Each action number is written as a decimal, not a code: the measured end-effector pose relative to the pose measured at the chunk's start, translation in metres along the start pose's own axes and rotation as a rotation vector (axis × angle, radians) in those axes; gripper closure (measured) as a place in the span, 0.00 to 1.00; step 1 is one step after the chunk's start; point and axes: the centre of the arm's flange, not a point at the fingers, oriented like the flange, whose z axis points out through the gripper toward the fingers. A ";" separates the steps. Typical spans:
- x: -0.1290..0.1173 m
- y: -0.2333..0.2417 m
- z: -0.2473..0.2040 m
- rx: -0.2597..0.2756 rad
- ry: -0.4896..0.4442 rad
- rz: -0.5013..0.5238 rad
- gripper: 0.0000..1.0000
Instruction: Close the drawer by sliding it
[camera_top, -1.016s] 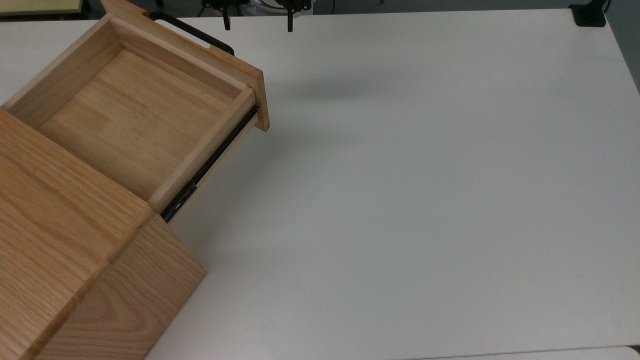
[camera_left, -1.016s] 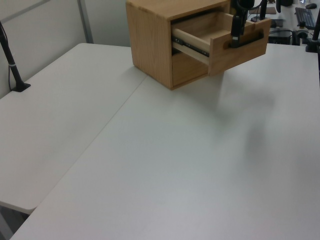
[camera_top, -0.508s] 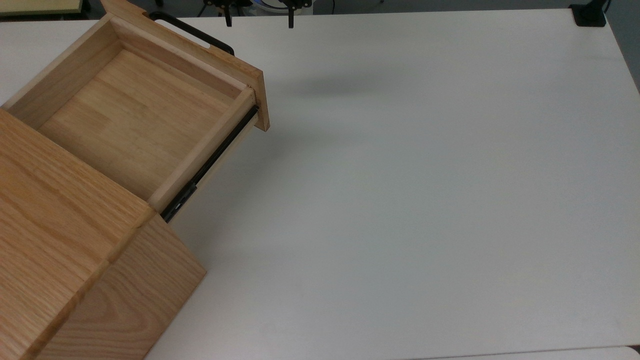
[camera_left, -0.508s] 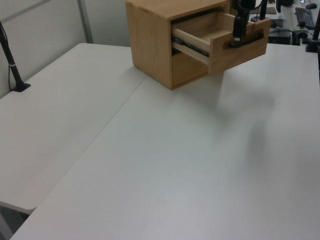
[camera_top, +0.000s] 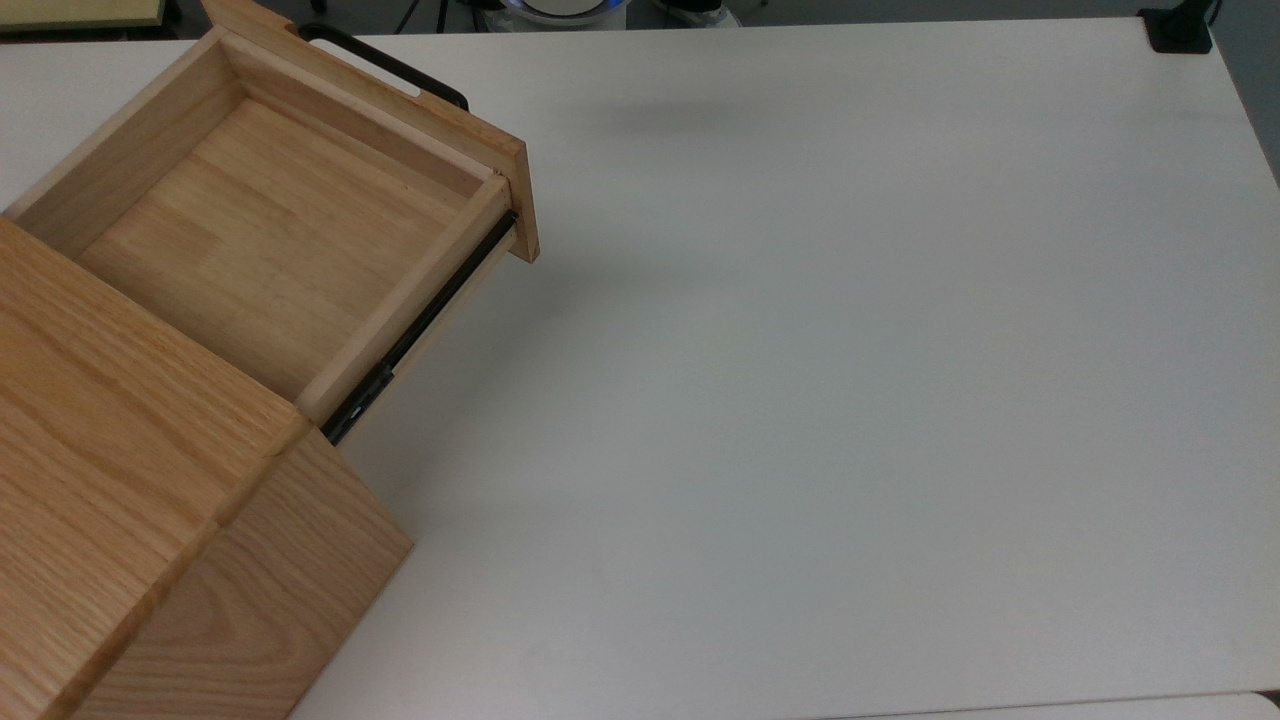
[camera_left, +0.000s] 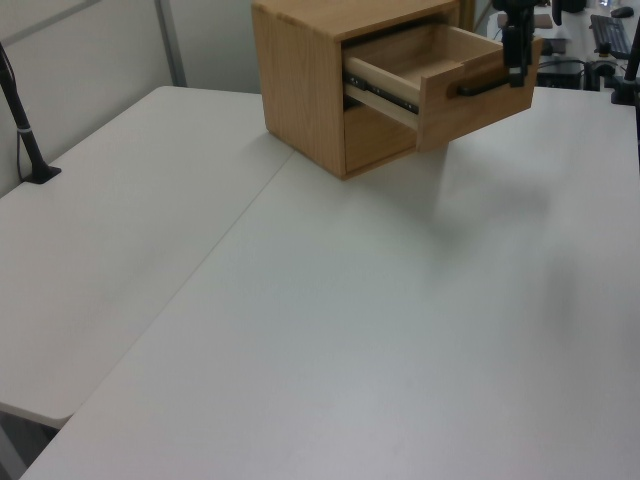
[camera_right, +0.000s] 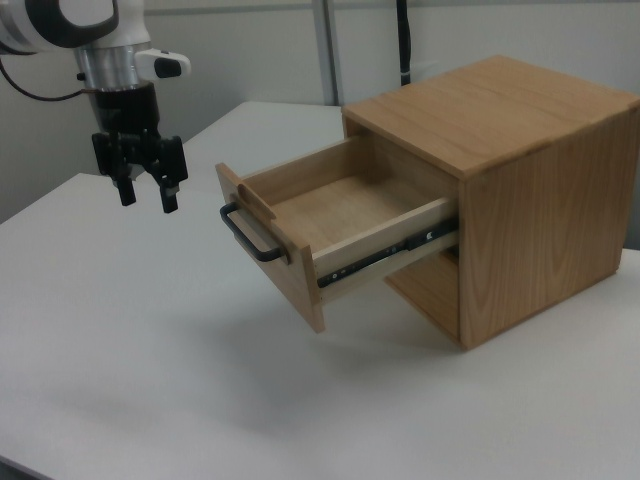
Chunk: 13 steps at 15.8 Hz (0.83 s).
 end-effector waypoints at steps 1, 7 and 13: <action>-0.001 0.006 0.001 0.010 -0.006 0.050 0.19; 0.007 0.056 0.038 0.032 -0.064 0.319 0.72; 0.032 0.099 0.059 0.057 0.031 0.500 0.99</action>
